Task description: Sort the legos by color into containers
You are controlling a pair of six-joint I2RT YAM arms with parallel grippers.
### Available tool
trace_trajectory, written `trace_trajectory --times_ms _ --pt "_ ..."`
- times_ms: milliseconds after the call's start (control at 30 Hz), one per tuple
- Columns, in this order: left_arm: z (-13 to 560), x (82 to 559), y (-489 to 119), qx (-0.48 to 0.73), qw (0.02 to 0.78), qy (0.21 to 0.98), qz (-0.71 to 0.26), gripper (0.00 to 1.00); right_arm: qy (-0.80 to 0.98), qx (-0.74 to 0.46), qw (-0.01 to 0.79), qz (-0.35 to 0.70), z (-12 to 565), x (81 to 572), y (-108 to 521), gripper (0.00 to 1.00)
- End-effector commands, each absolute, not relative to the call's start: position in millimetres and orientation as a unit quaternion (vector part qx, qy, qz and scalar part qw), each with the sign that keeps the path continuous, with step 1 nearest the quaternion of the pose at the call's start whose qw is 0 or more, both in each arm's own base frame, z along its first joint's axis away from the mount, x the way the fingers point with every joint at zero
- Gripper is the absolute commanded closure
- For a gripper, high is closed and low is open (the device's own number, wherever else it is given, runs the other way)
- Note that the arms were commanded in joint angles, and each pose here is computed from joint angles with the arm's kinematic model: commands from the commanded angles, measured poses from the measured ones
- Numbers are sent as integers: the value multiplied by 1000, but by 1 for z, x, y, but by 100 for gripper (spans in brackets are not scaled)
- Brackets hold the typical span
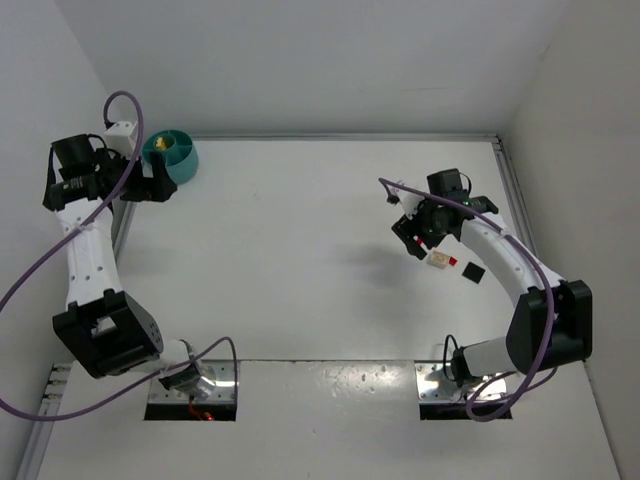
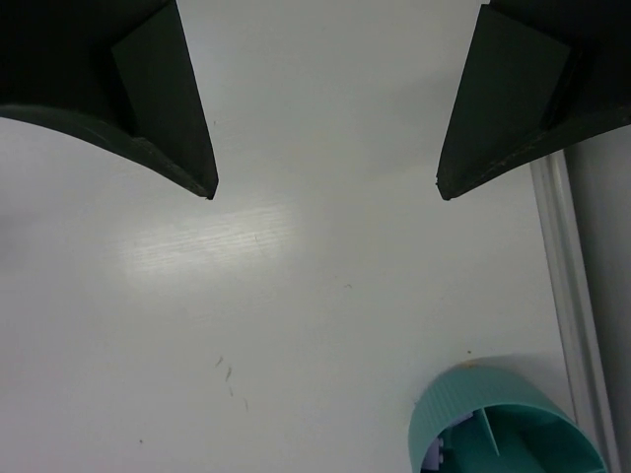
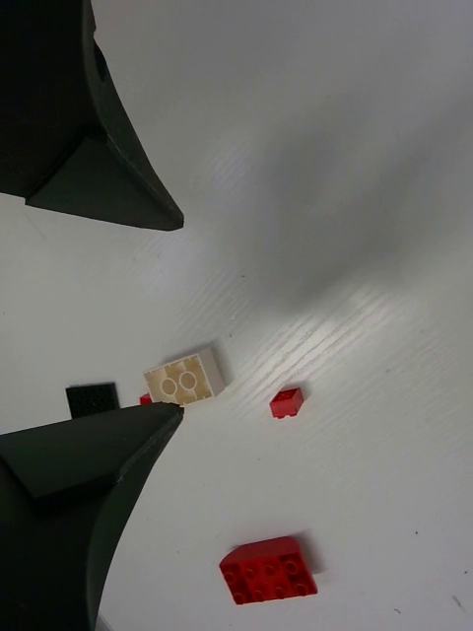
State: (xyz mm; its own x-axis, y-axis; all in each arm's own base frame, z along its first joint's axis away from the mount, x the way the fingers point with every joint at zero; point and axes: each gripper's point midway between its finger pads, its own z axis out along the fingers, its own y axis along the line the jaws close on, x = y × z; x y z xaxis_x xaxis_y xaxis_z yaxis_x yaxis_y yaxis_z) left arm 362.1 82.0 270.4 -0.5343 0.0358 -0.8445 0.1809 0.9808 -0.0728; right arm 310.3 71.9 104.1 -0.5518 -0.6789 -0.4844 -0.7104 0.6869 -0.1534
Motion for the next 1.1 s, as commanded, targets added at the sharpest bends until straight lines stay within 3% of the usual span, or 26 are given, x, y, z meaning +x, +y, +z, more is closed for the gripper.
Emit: trace_trajectory --times_ms 0,267,600,833,1067 --pt "267 378 82 44 498 861 -100 0 866 -424 263 42 108 310 72 29" --pt "239 410 84 74 501 860 -57 0 889 -405 206 51 89 297 53 29" --pt "239 493 151 -72 552 830 10 0 902 -395 173 33 73 331 28 31" --pt "216 547 164 -118 541 832 -33 0 919 -361 156 40 70 354 21 31" --pt "219 583 171 -123 549 826 -28 12 925 -347 151 36 66 357 9 32"
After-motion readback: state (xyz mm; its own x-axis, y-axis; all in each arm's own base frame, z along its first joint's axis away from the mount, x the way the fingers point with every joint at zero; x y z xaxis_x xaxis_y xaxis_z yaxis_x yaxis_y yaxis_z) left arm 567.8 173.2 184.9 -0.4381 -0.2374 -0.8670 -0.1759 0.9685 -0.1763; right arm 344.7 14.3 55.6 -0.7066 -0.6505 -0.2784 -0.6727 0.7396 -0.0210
